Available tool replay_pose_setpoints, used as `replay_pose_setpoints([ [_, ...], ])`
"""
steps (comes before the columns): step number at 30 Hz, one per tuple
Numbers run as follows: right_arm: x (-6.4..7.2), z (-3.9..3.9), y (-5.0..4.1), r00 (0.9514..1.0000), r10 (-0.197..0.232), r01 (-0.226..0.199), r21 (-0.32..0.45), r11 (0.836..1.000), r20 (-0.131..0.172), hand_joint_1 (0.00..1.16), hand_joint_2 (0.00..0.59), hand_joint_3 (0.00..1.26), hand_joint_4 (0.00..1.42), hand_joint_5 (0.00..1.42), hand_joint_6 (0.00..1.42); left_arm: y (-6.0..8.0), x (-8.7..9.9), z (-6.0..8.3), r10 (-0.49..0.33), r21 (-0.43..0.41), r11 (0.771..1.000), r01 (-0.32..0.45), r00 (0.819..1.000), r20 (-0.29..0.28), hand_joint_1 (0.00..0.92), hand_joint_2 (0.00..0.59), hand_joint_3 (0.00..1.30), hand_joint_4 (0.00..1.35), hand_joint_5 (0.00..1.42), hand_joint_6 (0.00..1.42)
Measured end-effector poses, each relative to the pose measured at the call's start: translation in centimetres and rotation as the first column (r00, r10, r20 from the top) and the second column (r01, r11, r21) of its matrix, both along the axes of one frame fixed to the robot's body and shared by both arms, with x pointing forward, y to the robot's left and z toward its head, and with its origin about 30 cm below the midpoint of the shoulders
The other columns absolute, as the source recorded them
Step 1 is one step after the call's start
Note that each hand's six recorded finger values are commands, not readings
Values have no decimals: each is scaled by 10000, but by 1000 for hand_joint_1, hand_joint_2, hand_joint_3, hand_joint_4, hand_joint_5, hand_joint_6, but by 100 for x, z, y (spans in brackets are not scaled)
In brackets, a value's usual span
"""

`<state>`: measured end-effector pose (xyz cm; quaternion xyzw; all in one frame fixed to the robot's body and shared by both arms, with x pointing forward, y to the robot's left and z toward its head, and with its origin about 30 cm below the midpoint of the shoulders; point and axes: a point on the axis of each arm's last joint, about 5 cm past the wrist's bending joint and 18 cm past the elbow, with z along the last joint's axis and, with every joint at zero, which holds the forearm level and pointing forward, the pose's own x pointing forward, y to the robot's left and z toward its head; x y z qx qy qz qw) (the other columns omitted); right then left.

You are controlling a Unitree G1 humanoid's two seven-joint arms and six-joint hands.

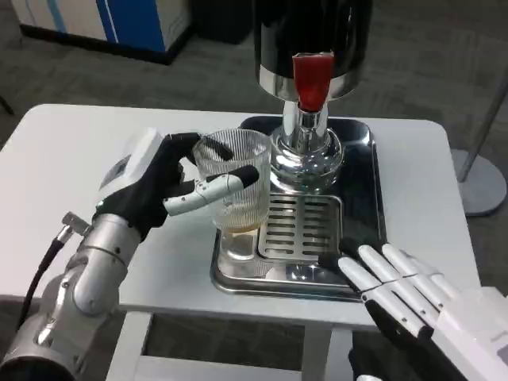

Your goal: Grasp the cup under the faucet to collect the drink, then remove the cup.

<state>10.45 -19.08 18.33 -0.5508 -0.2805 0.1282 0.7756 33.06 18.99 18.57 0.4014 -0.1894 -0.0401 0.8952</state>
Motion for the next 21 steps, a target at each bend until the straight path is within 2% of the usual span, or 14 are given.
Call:
replay_pose_setpoints([
  [8, 51, 7, -8, 10000, -32, 32, -28, 10000, 73, 0, 540, 54, 0, 0, 62, -64, 7, -28, -78, 179, 9998, 83, 9997, -246, 359, 181, 1010, 1205, 1405, 1424],
  [12, 56, -3, -2, 10000, -11, 11, 9, 10000, 13, 0, 540, 54, 0, 0, 62, -73, 6, -34, -159, 115, 9998, 162, 9995, -279, 351, 169, 1016, 1206, 1405, 1424],
  [21, 55, -15, -7, 9999, -73, 73, 36, 10000, -78, 0, 540, 54, 0, 0, 62, -136, -20, -69, -1113, 554, 9923, 1111, 9938, 2, 350, 177, 1022, 1206, 1378, 1424],
])
